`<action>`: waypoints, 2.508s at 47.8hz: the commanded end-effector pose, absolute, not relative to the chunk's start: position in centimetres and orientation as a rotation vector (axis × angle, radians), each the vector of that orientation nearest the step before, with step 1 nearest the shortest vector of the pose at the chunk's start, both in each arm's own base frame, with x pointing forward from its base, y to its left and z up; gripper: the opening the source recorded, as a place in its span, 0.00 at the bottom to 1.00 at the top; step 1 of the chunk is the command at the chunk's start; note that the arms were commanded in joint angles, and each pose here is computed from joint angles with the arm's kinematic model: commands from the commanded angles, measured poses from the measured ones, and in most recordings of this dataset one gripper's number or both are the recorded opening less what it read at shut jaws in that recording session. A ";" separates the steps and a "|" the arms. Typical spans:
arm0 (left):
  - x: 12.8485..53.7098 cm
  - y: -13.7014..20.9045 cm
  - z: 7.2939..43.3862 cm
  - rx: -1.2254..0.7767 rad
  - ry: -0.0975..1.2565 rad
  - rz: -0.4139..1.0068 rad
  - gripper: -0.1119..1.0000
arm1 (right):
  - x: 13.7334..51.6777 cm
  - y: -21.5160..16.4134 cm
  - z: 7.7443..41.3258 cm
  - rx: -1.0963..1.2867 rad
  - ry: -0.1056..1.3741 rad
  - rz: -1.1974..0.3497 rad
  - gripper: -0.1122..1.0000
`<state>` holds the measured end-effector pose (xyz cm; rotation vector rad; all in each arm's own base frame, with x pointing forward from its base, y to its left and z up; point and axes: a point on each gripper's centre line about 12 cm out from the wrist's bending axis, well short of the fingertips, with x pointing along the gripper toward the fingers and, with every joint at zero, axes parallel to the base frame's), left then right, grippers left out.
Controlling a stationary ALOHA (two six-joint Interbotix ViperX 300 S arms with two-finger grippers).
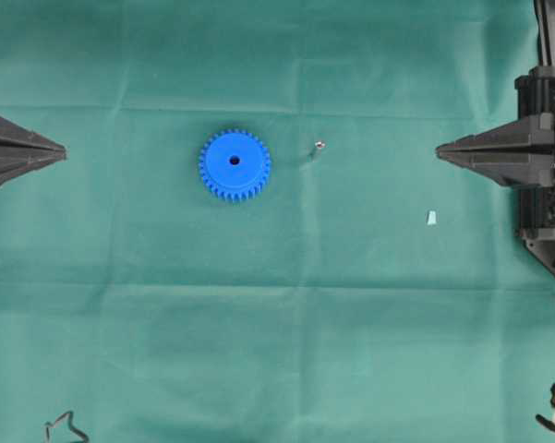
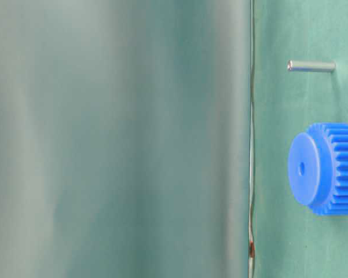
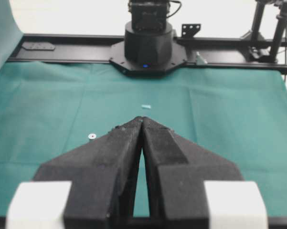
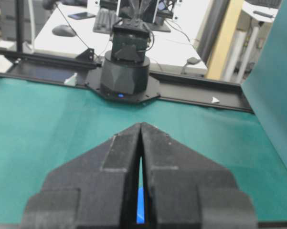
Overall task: Insert the shaft into the center hole of the gear.
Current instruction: 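Open the right gripper at its start position, then move the open right gripper left over the silver shaft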
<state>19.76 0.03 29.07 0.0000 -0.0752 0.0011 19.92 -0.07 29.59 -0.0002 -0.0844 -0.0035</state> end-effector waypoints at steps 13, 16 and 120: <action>20.1 -0.2 30.5 0.007 -0.080 -0.012 0.10 | 20.4 -0.3 30.3 -0.003 -0.032 -0.014 0.12; 20.1 -0.2 30.5 0.007 -0.078 -0.011 0.10 | 20.4 -0.3 30.3 -0.002 -0.031 -0.016 0.12; 20.2 -0.2 30.2 0.009 -0.068 -0.011 0.10 | 30.6 -7.0 14.4 0.168 0.369 -0.309 0.91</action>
